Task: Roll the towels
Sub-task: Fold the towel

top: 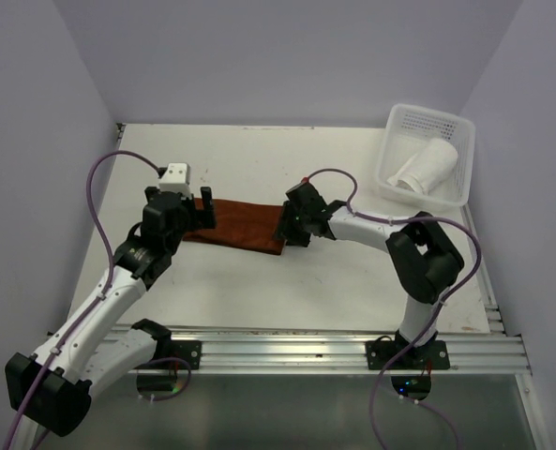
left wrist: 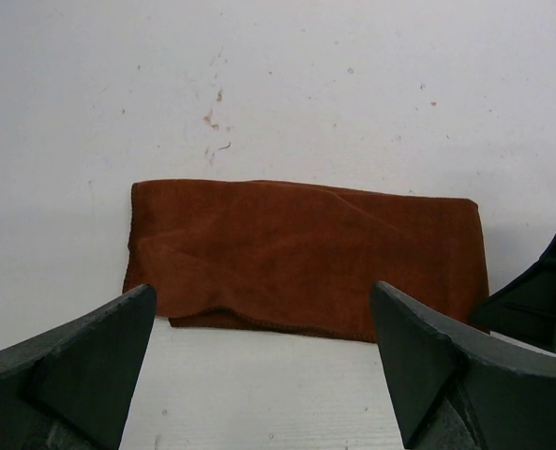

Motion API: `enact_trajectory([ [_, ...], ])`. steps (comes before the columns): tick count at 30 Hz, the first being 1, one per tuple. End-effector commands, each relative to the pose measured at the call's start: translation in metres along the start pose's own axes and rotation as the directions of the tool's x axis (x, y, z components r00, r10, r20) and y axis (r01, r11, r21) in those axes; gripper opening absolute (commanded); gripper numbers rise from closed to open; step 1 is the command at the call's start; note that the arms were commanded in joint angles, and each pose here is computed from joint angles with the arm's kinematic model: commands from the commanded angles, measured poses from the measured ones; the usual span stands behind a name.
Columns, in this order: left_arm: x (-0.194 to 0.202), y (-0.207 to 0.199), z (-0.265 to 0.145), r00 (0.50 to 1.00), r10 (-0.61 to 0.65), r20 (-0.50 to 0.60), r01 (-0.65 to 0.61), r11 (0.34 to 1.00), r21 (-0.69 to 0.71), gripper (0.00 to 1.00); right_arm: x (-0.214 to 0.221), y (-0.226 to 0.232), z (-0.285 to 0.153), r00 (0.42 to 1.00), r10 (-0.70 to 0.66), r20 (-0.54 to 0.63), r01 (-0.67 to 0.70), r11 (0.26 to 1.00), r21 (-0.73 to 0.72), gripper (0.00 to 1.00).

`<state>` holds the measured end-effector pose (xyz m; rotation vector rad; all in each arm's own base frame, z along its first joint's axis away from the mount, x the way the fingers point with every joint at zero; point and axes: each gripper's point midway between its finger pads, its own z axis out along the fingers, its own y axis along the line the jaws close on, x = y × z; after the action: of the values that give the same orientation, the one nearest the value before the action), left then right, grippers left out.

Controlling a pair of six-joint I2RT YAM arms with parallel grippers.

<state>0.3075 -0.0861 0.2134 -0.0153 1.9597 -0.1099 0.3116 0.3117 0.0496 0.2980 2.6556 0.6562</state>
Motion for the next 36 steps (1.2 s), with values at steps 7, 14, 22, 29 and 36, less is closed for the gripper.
enact_trajectory([
  [7,-0.006,-0.003,0.002,1.000,0.015,0.019,-0.015,1.000,0.008,1.00,0.008,-0.006,0.024,0.999,0.050,0.002,-0.050,0.998,-0.027,0.33],
  [14,-0.001,-0.015,0.007,1.000,0.020,-0.004,-0.020,0.998,0.067,1.00,0.022,-0.039,0.004,1.000,-0.016,0.000,0.016,0.998,0.053,0.01],
  [22,0.002,-0.122,0.016,0.969,-0.109,-0.223,0.208,0.847,0.490,1.00,0.034,-0.105,-0.035,0.997,-0.072,0.034,0.065,0.985,0.161,0.00],
  [29,0.030,-0.243,0.033,0.909,-0.074,-0.411,0.352,0.666,0.658,1.00,0.035,-0.151,-0.075,0.987,-0.110,0.117,0.080,0.969,0.232,0.00],
  [36,0.062,-0.322,0.050,0.831,-0.049,-0.554,0.486,0.548,0.681,0.97,0.030,-0.175,-0.093,0.966,-0.110,0.233,0.056,0.973,0.226,0.00],
])
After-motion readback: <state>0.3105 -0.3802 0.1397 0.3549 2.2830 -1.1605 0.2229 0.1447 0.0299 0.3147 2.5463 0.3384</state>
